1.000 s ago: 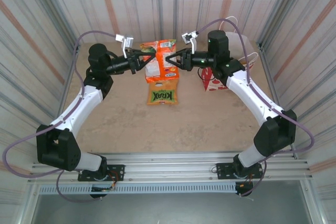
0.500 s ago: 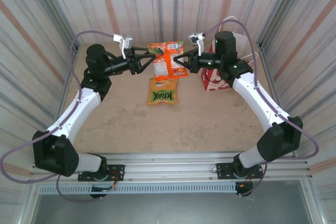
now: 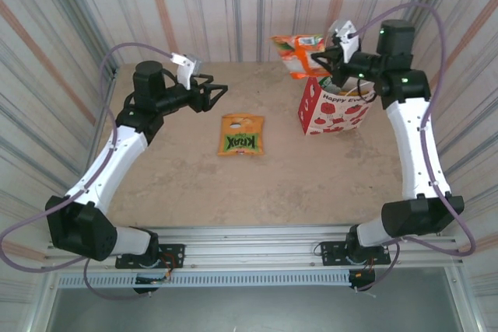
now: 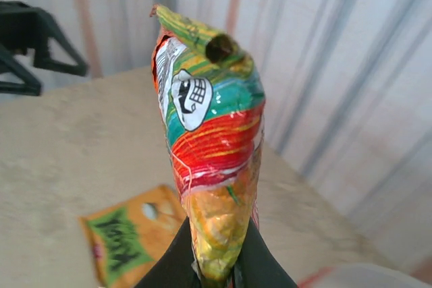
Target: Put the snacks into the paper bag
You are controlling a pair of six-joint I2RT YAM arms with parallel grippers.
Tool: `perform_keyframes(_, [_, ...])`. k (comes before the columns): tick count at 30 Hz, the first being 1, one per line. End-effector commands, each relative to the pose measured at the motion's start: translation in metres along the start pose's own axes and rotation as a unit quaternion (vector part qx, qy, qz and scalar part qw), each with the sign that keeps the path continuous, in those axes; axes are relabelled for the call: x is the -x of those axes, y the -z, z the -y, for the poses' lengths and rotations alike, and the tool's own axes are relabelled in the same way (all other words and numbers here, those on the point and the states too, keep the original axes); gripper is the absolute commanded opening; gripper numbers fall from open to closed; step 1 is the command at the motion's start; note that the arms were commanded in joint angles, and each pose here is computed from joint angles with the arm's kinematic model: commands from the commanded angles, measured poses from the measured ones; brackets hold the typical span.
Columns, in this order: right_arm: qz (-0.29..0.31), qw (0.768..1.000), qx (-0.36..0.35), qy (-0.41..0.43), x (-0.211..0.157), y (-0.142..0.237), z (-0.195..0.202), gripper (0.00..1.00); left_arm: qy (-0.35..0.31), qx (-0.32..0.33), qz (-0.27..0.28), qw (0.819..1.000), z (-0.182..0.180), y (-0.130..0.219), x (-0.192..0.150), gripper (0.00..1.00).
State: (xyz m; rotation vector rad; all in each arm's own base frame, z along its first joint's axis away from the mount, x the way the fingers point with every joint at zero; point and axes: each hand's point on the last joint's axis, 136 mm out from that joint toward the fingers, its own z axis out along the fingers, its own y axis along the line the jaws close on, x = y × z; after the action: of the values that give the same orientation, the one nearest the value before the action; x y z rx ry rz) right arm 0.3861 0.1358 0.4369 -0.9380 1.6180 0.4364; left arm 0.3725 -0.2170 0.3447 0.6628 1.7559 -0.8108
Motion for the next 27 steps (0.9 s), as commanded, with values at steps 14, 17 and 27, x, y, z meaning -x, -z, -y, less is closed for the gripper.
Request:
perform_keyframes(14, [-0.150, 0.971, -0.072, 0.172, -0.061, 0.025, 0.105, 0.00, -0.036, 0.019, -0.096, 0.995, -0.009, -0.029, -0.035, 0.68])
perform_keyframes(17, [-0.183, 0.967, -0.044, 0.172, -0.079, 0.022, 0.103, 0.00, -0.033, 0.016, -0.105, 0.994, -0.010, -0.035, -0.039, 0.68])
perform_keyframes(27, [-0.342, 0.922, -0.011, 0.180, -0.138, 0.030, 0.106, 0.00, -0.030, 0.006, -0.131, 0.991, -0.009, -0.053, -0.050, 0.66])
